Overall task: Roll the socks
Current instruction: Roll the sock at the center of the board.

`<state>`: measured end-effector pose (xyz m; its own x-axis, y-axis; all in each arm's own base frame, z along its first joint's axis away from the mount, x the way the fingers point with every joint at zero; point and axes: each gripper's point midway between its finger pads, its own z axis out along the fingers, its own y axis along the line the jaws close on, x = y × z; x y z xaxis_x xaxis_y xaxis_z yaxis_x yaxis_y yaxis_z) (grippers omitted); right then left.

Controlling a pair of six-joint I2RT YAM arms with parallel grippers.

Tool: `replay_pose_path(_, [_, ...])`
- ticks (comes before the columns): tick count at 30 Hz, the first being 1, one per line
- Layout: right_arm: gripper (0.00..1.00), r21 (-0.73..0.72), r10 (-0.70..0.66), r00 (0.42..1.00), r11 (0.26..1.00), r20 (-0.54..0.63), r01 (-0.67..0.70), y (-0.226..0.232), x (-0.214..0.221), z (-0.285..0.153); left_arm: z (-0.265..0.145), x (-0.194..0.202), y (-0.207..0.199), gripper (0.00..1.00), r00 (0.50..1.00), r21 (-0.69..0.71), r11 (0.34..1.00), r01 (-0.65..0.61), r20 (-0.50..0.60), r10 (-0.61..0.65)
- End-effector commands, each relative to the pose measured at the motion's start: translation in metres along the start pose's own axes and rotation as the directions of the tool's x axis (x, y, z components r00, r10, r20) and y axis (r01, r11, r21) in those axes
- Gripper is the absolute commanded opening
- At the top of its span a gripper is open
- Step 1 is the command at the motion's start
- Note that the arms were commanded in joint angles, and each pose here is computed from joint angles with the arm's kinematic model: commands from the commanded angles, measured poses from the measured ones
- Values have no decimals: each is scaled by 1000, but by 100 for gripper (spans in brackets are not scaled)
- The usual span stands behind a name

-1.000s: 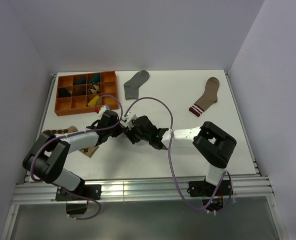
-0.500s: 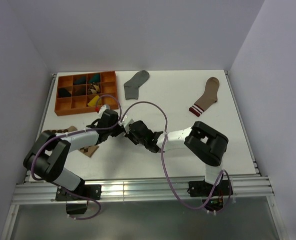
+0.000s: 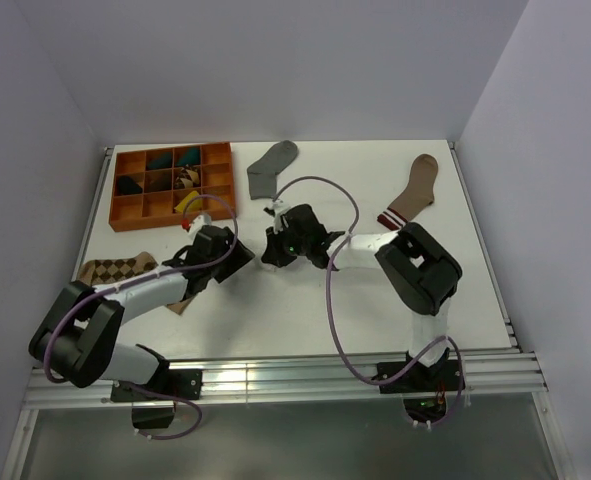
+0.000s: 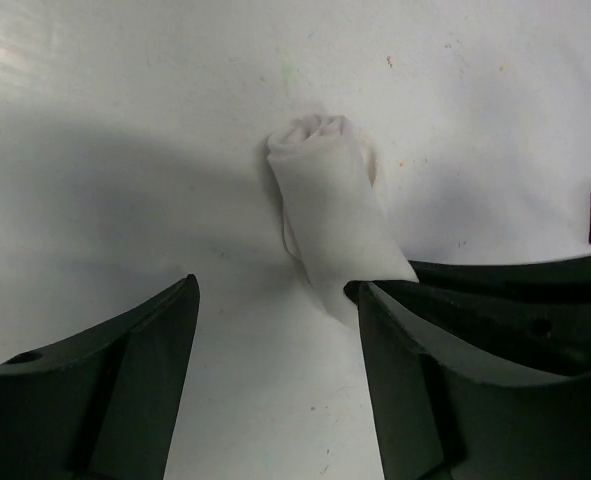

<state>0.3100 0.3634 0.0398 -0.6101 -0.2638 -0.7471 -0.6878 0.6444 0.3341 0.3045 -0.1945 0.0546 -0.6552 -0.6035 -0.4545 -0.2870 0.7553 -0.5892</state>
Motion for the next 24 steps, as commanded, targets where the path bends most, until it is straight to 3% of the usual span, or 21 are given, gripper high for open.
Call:
replay_pose_path(1, [0, -194, 218, 964, 950, -149, -245, 24, 20, -4, -10, -14, -6, 70, 995, 50, 997, 59, 79, -63])
replay_pose_path(2, [0, -190, 286, 944, 930, -164, -315, 16, 22, -3, -14, -16, -9, 70, 993, 68, 996, 65, 91, -71])
replay_pose_path(14, [0, -270, 482, 846, 803, -229, -531, 17, 9, -4, 2, -5, -13, 66, 991, 117, 986, 117, 52, -124])
replay_pose_path(24, [0, -239, 524, 823, 789, -219, -566, 6, 12, -2, 4, 0, -6, 60, 977, 77, 976, 205, 44, -209])
